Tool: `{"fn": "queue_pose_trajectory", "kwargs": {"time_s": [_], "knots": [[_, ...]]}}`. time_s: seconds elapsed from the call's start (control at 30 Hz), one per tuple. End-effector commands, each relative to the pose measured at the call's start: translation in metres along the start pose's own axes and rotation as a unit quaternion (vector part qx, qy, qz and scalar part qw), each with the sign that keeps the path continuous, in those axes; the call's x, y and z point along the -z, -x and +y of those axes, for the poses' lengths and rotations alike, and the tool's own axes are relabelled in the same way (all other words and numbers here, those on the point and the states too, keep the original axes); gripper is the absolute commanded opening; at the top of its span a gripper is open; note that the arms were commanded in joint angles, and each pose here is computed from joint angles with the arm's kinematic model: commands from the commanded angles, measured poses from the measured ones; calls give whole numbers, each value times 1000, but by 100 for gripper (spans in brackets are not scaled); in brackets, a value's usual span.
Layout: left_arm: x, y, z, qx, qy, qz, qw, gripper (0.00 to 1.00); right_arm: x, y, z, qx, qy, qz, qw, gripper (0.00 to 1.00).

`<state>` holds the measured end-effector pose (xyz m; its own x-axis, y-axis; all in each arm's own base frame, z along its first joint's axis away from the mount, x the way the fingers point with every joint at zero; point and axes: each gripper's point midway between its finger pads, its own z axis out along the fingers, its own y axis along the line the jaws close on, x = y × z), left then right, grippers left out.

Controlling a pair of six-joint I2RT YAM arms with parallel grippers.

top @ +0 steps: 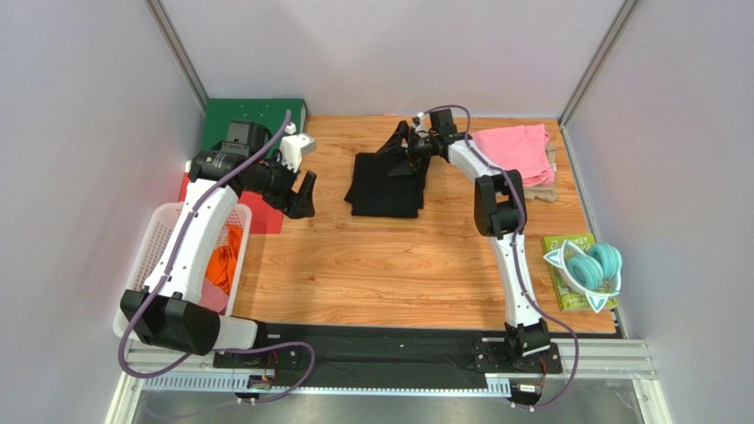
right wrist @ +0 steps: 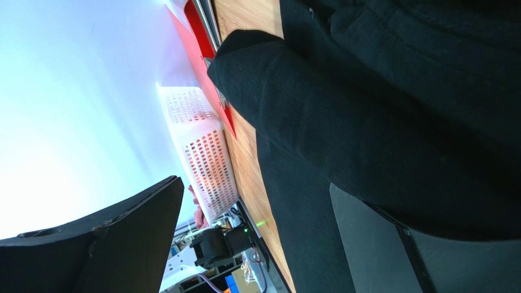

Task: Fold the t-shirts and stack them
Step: Put the neatly folded tshirt into the corner of the board with the right arm

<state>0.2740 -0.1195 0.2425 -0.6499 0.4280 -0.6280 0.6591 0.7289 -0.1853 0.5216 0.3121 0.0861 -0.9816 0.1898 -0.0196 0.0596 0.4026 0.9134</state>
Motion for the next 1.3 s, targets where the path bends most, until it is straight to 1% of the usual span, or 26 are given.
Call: {"fn": "queue_pose_trajectory", "kwargs": {"time_s": [0.0,0.03,0.07,0.1,0.13,0.17,0.27,0.37,0.43,0.47,0.53,0.73,0.9,1.1,1.27], "knots": [[4,-12,-8,-14,-11,0,1000,86,36,-5,58,91,29,-18,995,100],[5,-14,-9,-14,-10,1,1000,86,43,-4,54,87,-3,-32,996,100],[8,-16,-11,-16,-10,-1,1000,85,60,-3,67,111,-19,-52,992,100],[10,-17,-12,-17,-6,0,1000,85,69,-2,65,136,-42,-66,988,100],[12,-19,-13,-17,-6,2,1000,85,78,-2,60,132,-66,-75,986,100],[16,-20,-14,-20,-3,-2,1000,85,96,5,54,127,-88,-102,983,100],[20,-24,-17,-24,0,-2,1000,85,122,17,34,102,-104,-128,981,100],[20,-29,-15,-24,6,3,1000,85,134,26,-5,66,-132,-138,979,100],[19,-31,-16,-24,5,6,1000,85,137,32,-23,51,-149,-141,977,100],[20,-31,-16,-23,6,4,1000,85,135,34,-40,39,-158,-136,977,100],[20,-31,-17,-22,4,5,1000,86,131,40,-57,27,-172,-130,976,100],[18,-35,-17,-20,3,11,1000,85,123,54,-88,6,-179,-123,976,100],[15,-35,-17,-17,-3,11,1000,85,116,57,-99,-2,-179,-118,977,100],[11,-32,-17,-14,-11,10,1000,85,100,42,-111,-6,-177,-92,980,100],[9,-30,-19,-11,-18,11,1000,85,76,31,-99,17,-149,-68,986,100]]}}
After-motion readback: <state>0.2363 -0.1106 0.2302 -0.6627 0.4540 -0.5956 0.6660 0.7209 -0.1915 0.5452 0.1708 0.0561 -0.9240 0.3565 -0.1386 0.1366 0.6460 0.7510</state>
